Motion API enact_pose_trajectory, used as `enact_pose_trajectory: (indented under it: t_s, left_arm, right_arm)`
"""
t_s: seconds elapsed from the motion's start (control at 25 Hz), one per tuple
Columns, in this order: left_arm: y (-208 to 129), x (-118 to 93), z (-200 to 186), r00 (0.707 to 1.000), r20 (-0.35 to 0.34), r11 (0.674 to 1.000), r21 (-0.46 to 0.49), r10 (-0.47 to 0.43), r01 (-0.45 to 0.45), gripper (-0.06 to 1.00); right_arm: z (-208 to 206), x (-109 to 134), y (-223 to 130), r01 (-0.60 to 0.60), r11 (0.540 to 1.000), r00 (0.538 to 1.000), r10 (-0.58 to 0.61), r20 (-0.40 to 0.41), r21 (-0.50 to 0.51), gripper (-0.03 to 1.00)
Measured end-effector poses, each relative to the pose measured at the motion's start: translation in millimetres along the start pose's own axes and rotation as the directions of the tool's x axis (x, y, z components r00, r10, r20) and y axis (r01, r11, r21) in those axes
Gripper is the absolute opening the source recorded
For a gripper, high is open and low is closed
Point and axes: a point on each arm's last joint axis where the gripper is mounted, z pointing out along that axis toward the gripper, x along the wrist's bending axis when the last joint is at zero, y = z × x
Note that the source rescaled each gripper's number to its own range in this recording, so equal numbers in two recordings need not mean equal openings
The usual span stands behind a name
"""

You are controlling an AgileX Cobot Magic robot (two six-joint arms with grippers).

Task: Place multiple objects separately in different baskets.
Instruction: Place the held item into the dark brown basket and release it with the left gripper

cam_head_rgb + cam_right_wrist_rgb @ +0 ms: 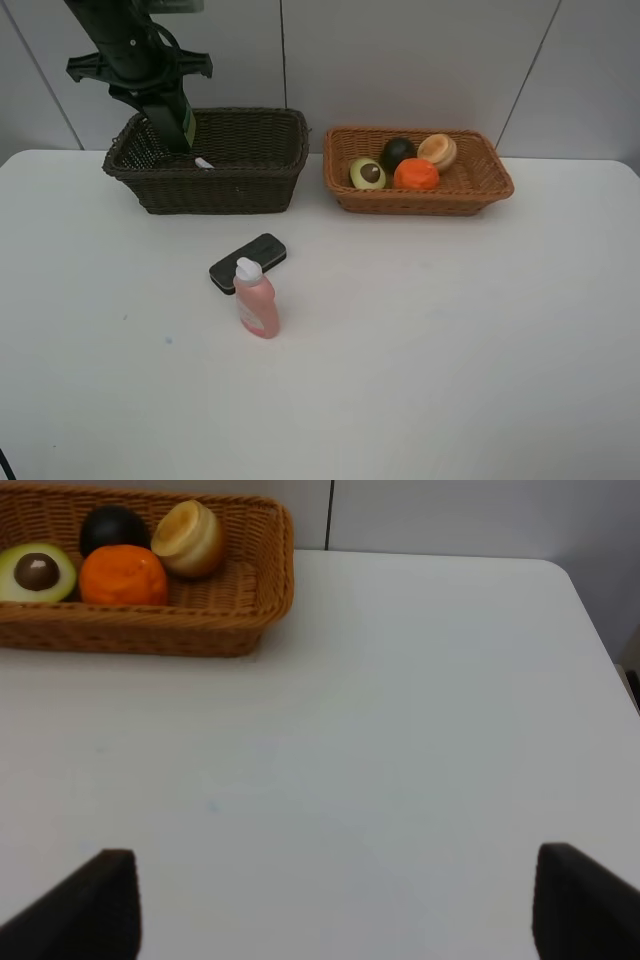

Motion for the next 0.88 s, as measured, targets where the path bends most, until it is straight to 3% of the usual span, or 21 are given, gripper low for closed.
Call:
enact_pose_trajectory:
  t_s: [0.24, 0.68, 0.88]
  left_arm:
    - [-4, -2, 34, 1.000, -0.002, 0.999, 0.035, 0.000, 0.000, 0.12]
    - [-3, -2, 35, 1.000, 0.007, 1.000, 0.022, -0.005, 0.005, 0.12]
    - [-8, -9, 35, 0.996, 0.062, 0.996, 0.071, -0.065, 0.060, 0.12]
  right_arm:
    - [0, 0, 0, 0.000, 1.000, 1.000, 0.000, 0.000, -0.001, 0.99]
    - [0, 0, 0, 0.000, 1.000, 1.000, 0.000, 0.000, -0.001, 0.99]
    - [0, 0, 0, 0.000, 1.000, 1.000, 0.000, 0.000, -0.001, 0.99]
